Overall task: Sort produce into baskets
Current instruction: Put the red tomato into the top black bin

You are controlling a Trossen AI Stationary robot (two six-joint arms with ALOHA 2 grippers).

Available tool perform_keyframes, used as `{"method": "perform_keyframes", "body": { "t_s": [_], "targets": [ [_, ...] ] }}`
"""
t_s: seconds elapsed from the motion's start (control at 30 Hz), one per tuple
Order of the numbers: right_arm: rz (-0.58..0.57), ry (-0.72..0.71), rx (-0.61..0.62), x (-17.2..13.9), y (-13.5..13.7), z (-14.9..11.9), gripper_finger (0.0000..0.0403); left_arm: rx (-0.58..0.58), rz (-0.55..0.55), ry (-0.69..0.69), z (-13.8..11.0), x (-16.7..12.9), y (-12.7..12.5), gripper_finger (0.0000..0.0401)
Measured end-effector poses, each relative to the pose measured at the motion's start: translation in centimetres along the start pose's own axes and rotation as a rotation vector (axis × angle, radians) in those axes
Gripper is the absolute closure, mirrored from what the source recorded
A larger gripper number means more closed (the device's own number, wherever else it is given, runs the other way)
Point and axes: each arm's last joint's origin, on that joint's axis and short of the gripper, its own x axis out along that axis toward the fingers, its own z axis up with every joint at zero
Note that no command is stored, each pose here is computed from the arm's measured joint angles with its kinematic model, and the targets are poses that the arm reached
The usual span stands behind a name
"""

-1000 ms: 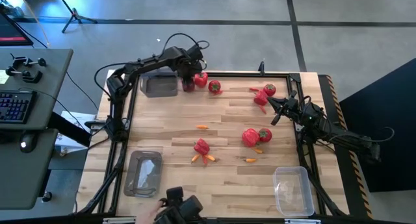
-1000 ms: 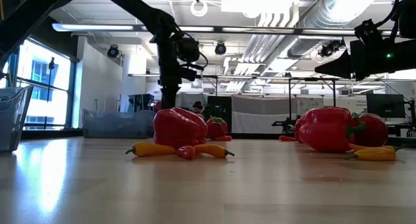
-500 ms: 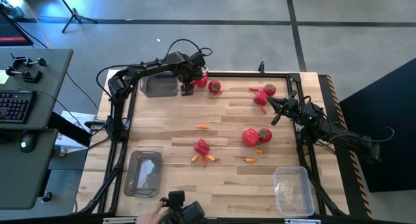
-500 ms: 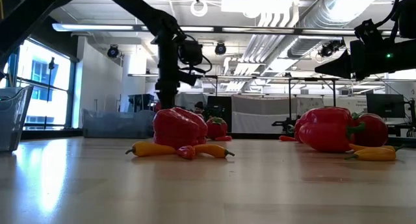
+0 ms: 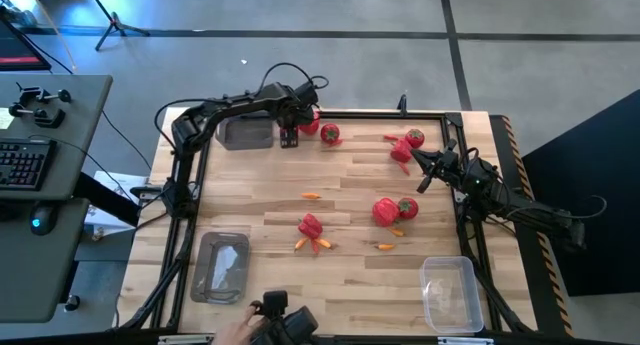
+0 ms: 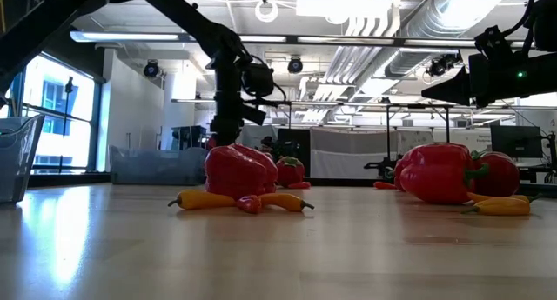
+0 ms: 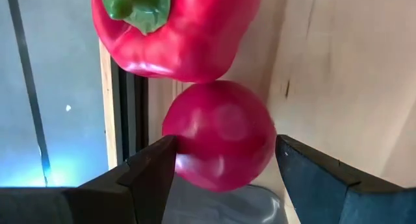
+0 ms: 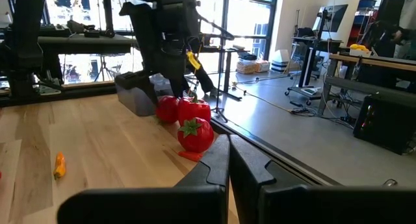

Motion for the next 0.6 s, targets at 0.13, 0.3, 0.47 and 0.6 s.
{"method": "perform_keyframes", "body": {
  "t_s": [0.13,0.3,0.47,0.6],
  "targets": [
    [0.0,0.001,0.0,0.0,0.0,0.0,0.0403,0.002,0.03,0.028,0.1,0.7,0.0,0.0151],
    [0.0,0.0,0.0,0.0,0.0,0.0,0.0403,0.007,0.055,0.03,0.1,1.0,0.4,0.0151],
    [0.0,0.001,0.0,0.0,0.0,0.0,0.0403,-0.019,0.066,0.029,-0.3,1.4,1.3,0.0152],
    [0.0,0.0,0.0,0.0,0.0,0.0,0.0403,-0.036,0.062,0.033,-0.6,1.8,1.9,0.0165]
  ]
}}
